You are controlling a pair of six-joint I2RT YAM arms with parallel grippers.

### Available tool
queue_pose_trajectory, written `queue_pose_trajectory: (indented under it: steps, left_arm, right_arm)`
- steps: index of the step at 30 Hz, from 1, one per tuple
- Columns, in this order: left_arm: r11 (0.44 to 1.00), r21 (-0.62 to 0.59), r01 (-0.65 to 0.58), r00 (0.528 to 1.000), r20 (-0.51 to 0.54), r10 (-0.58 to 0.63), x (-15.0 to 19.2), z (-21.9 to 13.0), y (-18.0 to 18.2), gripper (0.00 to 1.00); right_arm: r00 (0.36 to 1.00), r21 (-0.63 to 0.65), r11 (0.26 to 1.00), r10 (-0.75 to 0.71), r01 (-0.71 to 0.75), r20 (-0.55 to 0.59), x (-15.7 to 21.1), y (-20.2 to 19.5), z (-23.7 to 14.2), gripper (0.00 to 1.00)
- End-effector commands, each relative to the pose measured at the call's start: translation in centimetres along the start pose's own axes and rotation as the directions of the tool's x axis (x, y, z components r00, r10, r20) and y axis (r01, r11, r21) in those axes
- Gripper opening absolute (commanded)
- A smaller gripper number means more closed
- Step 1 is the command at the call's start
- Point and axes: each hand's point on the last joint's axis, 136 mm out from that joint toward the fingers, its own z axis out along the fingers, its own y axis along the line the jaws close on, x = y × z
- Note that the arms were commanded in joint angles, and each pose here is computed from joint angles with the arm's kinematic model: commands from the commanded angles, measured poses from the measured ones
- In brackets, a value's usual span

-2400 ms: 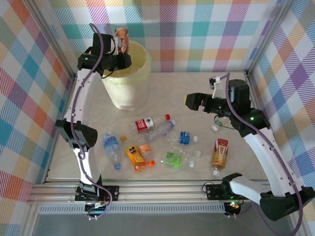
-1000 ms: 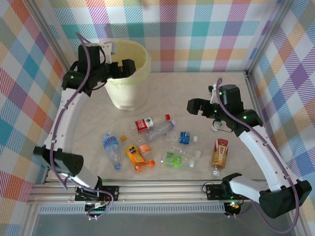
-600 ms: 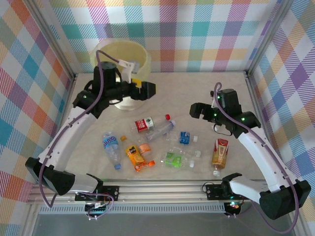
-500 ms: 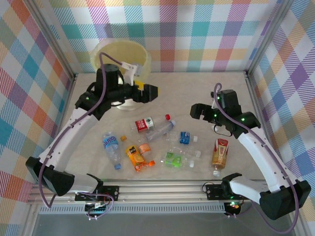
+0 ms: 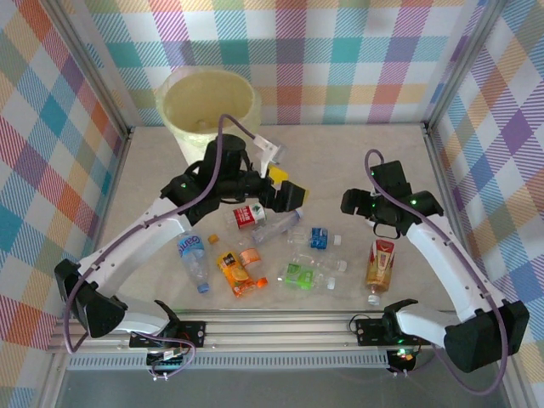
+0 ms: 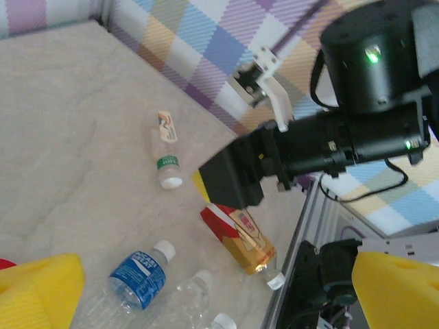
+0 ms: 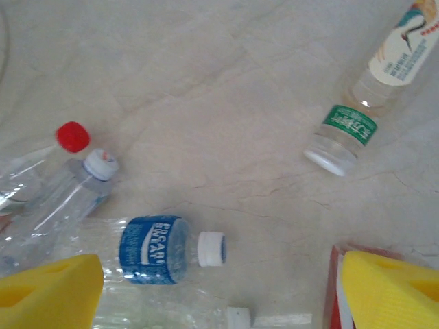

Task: Put the plastic bottles in the bin

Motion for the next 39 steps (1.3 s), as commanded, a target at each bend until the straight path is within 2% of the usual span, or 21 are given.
queue_pose_trajectory:
  steps: [1, 6, 10, 18, 23, 29, 34, 39]
  left_arm:
    - [0.999, -0.005, -0.037, 0.999, -0.035, 0.037, 1.0, 0.8, 0.2, 1.00]
    - [0.999, -0.012, -0.049, 0.998, -0.040, 0.049, 1.2, 0.9, 0.3, 1.00]
    - [0.998, -0.021, -0.056, 0.998, -0.041, 0.055, 1.2, 0.6, 0.3, 1.00]
    - [0.998, -0.010, -0.058, 0.997, -0.041, 0.058, 2.0, -0.7, -0.4, 1.00]
    - [0.998, -0.015, -0.056, 0.997, -0.063, 0.055, 3.0, -0.4, 0.0, 1.00]
    - [0.999, -0.003, -0.048, 0.995, -0.087, 0.047, 3.9, 0.4, 0.2, 1.00]
    - [0.999, -0.009, -0.048, 0.991, -0.122, 0.047, 5.0, 1.2, 0.8, 1.00]
    - [0.997, 0.040, -0.068, 0.987, -0.146, 0.073, 5.8, 1.6, -0.1, 1.00]
  right_arm:
    - [0.998, 0.049, 0.998, 0.042, -0.040, -0.044, 0.9, -1.4, 0.7, 0.87]
    - [0.994, 0.068, 0.994, 0.085, -0.080, -0.070, 1.6, -2.7, 1.3, 0.84]
    - [0.979, 0.026, 0.984, 0.176, -0.175, -0.104, 1.9, -3.5, 2.1, 0.80]
    - [0.968, 0.067, 0.976, 0.213, -0.206, -0.131, 2.4, -4.7, 2.6, 0.78]
    - [0.959, 0.187, 0.957, 0.250, -0.222, -0.136, 2.8, -6.9, 3.7, 0.77]
    - [0.942, 0.164, 0.935, 0.329, -0.314, -0.071, 0.7, -8.8, 5.1, 0.78]
    - [0.927, 0.174, 0.919, 0.368, -0.353, -0.065, -1.1, -10.2, 6.9, 0.80]
    - [0.904, 0.199, 0.890, 0.426, -0.410, -0.045, -3.6, -12.1, 9.2, 0.87]
